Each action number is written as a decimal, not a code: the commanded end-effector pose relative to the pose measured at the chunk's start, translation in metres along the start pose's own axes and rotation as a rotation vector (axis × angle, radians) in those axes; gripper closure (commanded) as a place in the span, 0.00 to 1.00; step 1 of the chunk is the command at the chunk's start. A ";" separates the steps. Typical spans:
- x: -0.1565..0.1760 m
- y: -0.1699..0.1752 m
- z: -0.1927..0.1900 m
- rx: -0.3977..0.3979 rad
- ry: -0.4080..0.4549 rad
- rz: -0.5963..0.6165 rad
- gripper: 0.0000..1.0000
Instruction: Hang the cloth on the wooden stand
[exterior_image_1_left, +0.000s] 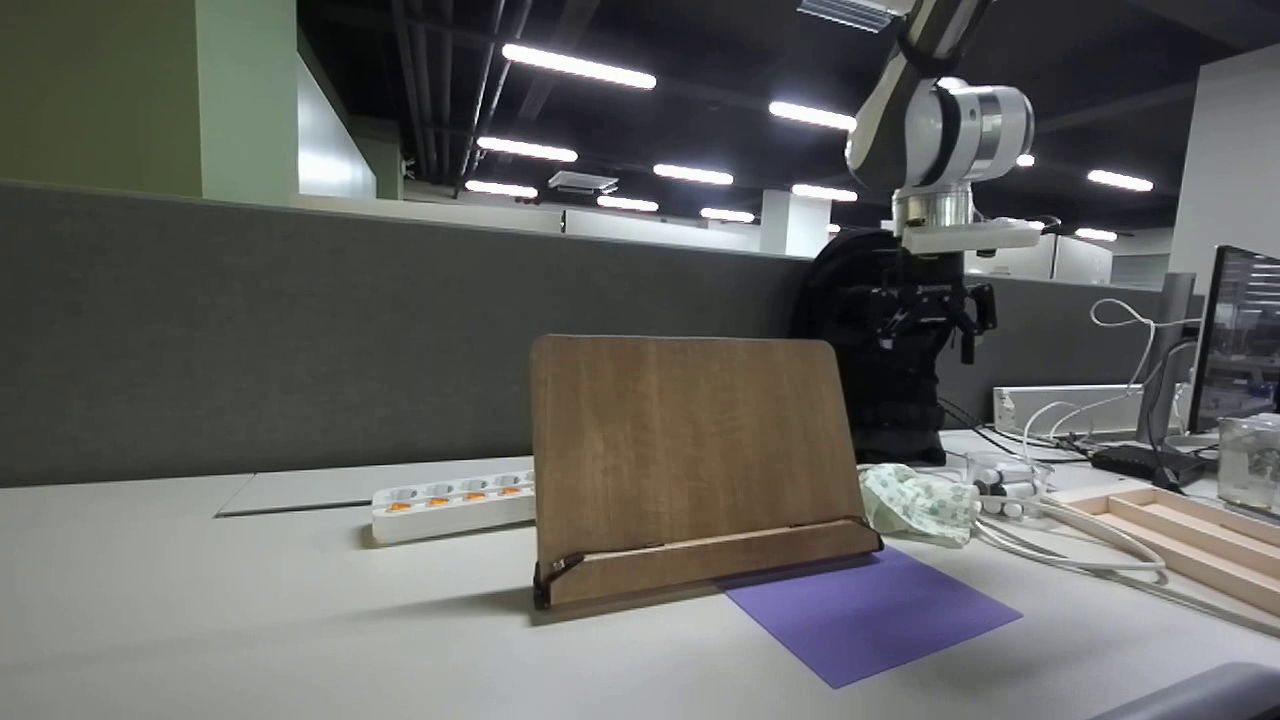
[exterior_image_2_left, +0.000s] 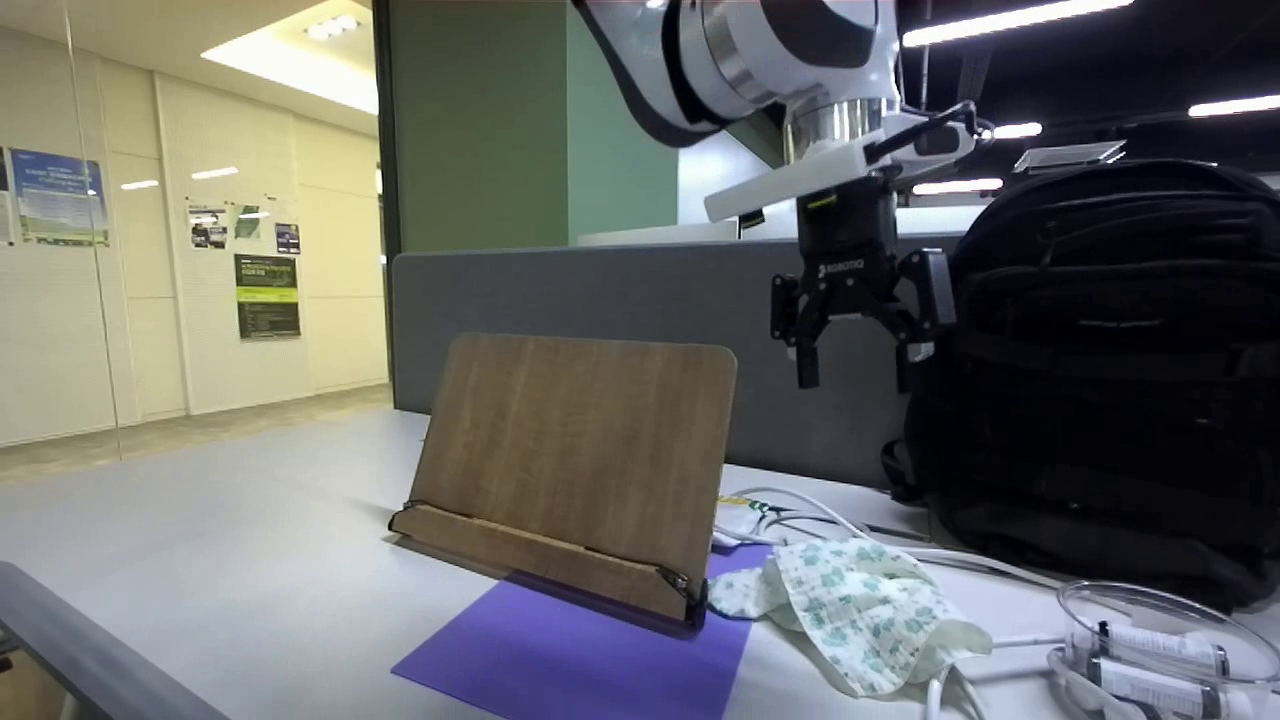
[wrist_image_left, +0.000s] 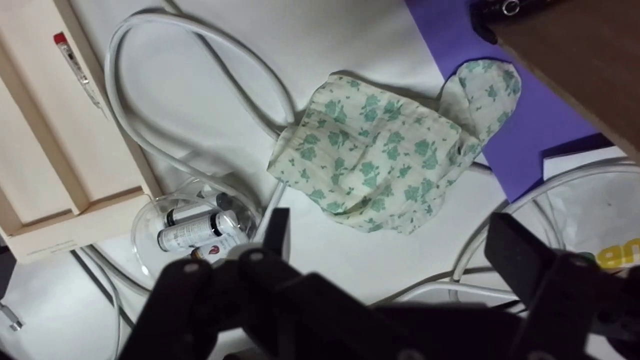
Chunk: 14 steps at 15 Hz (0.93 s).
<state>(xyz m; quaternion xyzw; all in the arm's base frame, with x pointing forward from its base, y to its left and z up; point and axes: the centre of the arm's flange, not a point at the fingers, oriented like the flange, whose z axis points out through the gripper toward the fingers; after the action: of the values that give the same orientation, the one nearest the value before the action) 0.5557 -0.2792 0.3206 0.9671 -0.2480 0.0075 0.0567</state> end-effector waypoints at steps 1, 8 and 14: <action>0.034 -0.020 0.025 -0.048 -0.071 0.129 0.00; 0.052 -0.028 0.079 -0.103 -0.136 0.214 0.00; 0.056 -0.034 0.106 -0.049 -0.221 0.133 0.00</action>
<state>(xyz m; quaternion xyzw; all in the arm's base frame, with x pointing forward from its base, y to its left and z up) 0.6065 -0.2827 0.2179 0.9390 -0.3262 -0.0726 0.0811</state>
